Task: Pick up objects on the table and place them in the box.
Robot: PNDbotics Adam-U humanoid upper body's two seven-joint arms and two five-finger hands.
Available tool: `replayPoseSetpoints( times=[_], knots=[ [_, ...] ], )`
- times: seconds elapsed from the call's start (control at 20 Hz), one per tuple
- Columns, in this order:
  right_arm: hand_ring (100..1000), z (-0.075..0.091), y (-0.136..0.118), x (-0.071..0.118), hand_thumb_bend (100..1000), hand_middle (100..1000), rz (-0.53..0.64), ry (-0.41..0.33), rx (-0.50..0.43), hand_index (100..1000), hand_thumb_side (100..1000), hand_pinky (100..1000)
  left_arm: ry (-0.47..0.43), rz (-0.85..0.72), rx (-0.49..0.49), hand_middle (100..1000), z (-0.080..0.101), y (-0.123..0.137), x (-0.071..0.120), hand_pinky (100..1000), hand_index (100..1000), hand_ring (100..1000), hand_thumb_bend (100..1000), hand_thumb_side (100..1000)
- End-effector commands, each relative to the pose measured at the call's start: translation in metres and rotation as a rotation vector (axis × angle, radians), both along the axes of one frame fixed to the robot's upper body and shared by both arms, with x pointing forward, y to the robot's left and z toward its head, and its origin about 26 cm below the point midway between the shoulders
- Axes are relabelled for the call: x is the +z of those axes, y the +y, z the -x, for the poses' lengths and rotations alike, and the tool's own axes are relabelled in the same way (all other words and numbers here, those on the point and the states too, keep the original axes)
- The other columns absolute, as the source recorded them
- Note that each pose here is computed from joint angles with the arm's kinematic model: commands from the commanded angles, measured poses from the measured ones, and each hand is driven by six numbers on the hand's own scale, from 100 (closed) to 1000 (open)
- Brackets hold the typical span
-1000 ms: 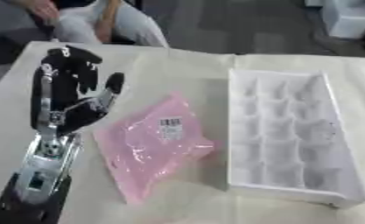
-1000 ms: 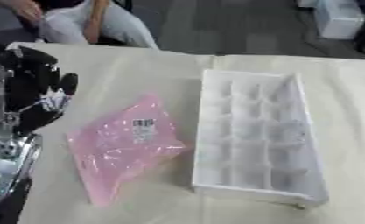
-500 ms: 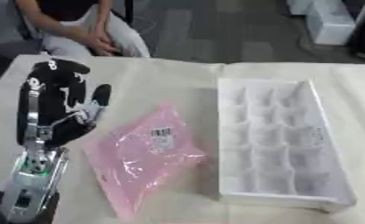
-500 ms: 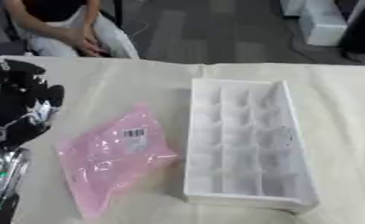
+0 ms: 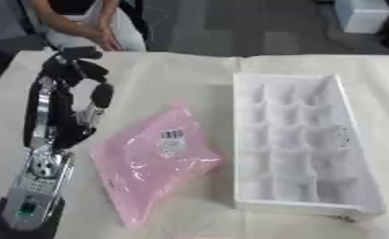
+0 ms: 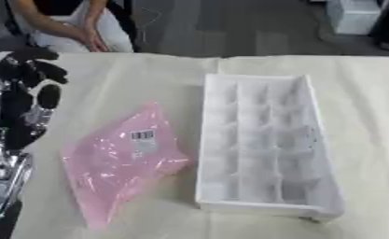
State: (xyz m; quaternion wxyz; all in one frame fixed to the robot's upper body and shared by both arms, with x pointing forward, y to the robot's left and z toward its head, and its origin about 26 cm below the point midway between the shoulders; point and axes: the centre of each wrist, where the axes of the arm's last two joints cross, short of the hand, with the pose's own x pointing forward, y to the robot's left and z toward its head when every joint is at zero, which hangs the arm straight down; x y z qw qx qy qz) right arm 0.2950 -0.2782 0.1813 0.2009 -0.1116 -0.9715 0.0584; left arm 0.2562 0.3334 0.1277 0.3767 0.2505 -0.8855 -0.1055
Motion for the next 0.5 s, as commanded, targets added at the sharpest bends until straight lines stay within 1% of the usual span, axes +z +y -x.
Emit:
replayPoseSetpoints(
  times=[0.05,0.1,0.25,0.3,0.35,0.4,0.45,0.5],
  knots=[
    [118,0.003,-0.005,0.006,303,107,0.050,-0.012,-0.009,466,1000,100,0.105,-0.189,0.075,696,0.003,0.018,0.012,486,807,611,437,567],
    [119,0.003,-0.006,0.006,309,107,0.059,-0.009,-0.010,466,1000,100,0.148,-0.252,0.090,704,0.003,0.024,0.013,483,812,615,450,565],
    [120,0.004,-0.008,0.005,318,108,0.079,-0.001,-0.013,466,1000,100,0.231,-0.399,0.107,725,0.005,0.035,0.020,511,820,642,499,578],
    [121,0.004,-0.009,0.006,318,108,0.086,0.000,-0.015,466,1000,100,0.252,-0.443,0.103,736,0.005,0.039,0.022,517,826,655,546,595],
    [121,0.004,-0.009,0.006,319,108,0.090,0.000,-0.015,466,1000,100,0.270,-0.483,0.096,735,0.005,0.042,0.025,517,825,653,539,593],
    [119,0.004,-0.009,0.006,308,108,0.093,-0.002,-0.015,471,1000,100,0.288,-0.521,0.089,750,0.005,0.046,0.028,527,831,671,604,632],
    [119,0.004,-0.009,0.007,310,108,0.095,-0.006,-0.014,471,1000,100,0.309,-0.561,0.083,749,0.005,0.050,0.030,527,831,670,598,626],
    [118,0.003,-0.009,0.008,297,107,0.095,-0.011,-0.013,472,1000,100,0.330,-0.593,0.080,760,0.005,0.054,0.032,528,833,678,634,672]
  ],
)
